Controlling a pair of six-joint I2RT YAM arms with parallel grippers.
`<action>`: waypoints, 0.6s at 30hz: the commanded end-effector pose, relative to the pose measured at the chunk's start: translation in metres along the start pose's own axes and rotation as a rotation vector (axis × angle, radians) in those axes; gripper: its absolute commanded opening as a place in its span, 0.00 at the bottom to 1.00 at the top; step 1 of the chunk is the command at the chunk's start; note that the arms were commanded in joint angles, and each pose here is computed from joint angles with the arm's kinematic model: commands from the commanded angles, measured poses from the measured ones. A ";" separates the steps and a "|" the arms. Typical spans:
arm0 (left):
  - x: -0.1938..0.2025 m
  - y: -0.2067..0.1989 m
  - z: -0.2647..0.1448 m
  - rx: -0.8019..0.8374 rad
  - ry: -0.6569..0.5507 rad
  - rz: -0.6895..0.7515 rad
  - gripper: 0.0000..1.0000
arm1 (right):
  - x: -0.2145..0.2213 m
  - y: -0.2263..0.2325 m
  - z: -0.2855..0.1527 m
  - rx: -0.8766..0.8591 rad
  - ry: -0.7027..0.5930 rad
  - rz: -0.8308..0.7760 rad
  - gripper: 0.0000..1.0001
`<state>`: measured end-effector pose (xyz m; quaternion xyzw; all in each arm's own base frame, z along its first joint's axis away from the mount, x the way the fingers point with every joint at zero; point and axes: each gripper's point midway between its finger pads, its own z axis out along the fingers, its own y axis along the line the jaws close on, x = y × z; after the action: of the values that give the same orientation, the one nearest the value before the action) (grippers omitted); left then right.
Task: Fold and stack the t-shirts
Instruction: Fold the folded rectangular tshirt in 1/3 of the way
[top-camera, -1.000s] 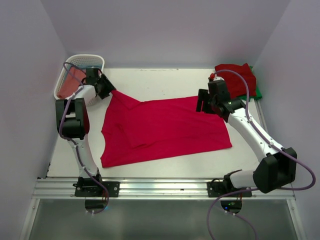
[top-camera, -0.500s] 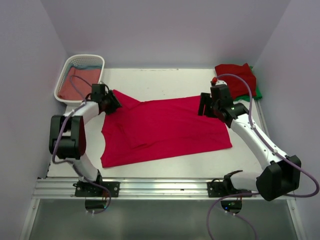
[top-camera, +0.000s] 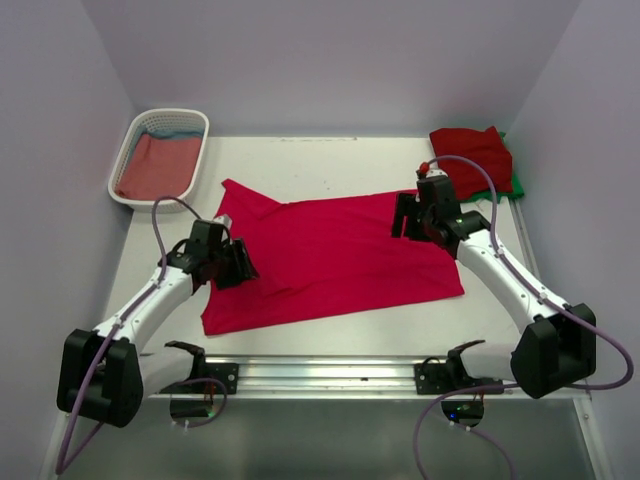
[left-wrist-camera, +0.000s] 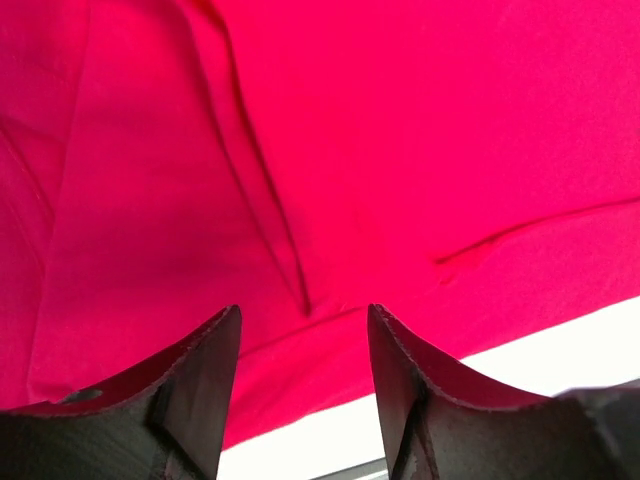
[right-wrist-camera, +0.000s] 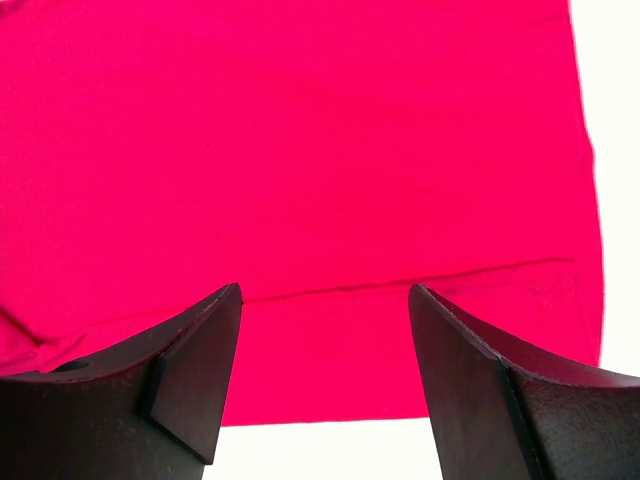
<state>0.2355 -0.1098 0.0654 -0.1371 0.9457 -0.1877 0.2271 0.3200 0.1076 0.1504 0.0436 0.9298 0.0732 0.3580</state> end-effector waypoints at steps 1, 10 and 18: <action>0.020 -0.001 -0.001 0.004 0.061 0.006 0.55 | -0.008 0.010 0.008 -0.043 -0.020 0.019 0.72; 0.042 -0.028 0.016 0.038 0.116 0.094 0.54 | -0.005 0.006 0.007 -0.027 -0.020 0.026 0.72; 0.038 -0.019 0.031 -0.013 0.104 0.102 0.51 | -0.006 0.002 0.003 -0.013 -0.027 0.016 0.71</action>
<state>0.2055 -0.1461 0.0293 -0.0774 0.9700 -0.1733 0.1517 0.3247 0.1126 0.1414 0.0457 0.9326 0.0795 0.3491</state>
